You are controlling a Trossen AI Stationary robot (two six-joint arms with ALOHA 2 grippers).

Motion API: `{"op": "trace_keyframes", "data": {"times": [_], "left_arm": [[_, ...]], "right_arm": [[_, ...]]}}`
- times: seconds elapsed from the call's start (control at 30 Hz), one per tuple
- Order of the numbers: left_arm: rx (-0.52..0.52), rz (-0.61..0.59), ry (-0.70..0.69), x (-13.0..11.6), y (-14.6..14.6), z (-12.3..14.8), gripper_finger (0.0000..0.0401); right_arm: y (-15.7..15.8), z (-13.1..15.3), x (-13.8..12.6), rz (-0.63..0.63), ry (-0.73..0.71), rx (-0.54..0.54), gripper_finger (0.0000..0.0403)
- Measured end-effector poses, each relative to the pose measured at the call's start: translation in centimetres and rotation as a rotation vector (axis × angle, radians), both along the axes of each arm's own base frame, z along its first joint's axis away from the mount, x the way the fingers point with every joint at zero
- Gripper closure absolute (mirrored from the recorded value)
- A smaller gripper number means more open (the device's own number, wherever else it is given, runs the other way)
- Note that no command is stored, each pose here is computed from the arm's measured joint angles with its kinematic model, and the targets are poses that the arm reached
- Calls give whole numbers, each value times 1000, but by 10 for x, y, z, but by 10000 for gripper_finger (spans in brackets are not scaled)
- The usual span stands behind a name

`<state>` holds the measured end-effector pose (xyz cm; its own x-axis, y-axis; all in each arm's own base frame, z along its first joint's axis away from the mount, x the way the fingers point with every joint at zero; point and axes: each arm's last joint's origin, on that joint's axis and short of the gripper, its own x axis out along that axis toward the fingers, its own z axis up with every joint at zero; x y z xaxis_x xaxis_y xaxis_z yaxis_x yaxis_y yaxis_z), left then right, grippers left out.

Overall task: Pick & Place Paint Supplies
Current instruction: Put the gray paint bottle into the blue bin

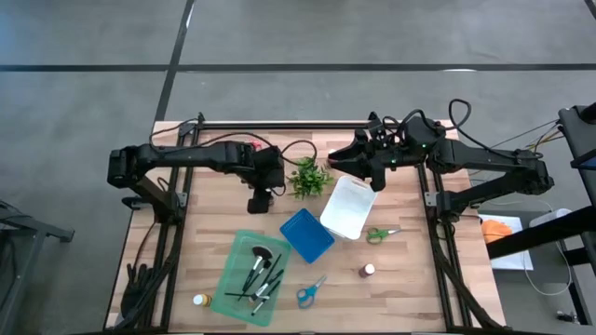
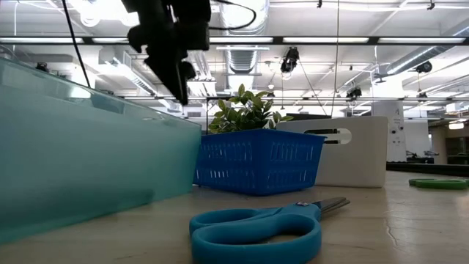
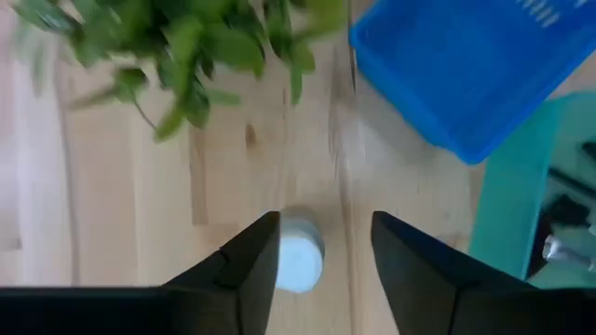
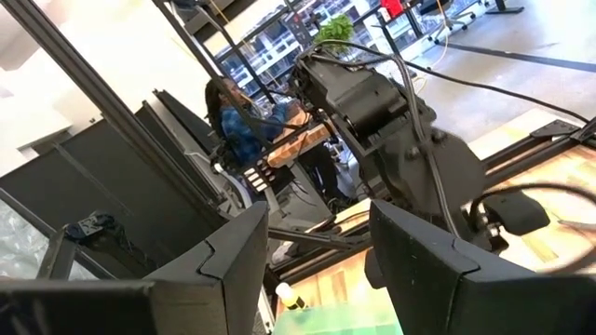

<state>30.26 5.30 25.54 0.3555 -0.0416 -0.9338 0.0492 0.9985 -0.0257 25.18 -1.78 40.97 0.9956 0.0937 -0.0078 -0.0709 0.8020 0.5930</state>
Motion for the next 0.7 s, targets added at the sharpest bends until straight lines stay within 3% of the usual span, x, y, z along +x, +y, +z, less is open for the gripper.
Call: {"op": "trace_keyframes", "data": {"times": [0.3,0.7], "left_arm": [[9,0,-39,2,0,16,133],[93,-21,-11,0,12,13,127]], "right_arm": [[0,0,0,0,3,3,217],[0,0,0,3,4,3,217]]}}
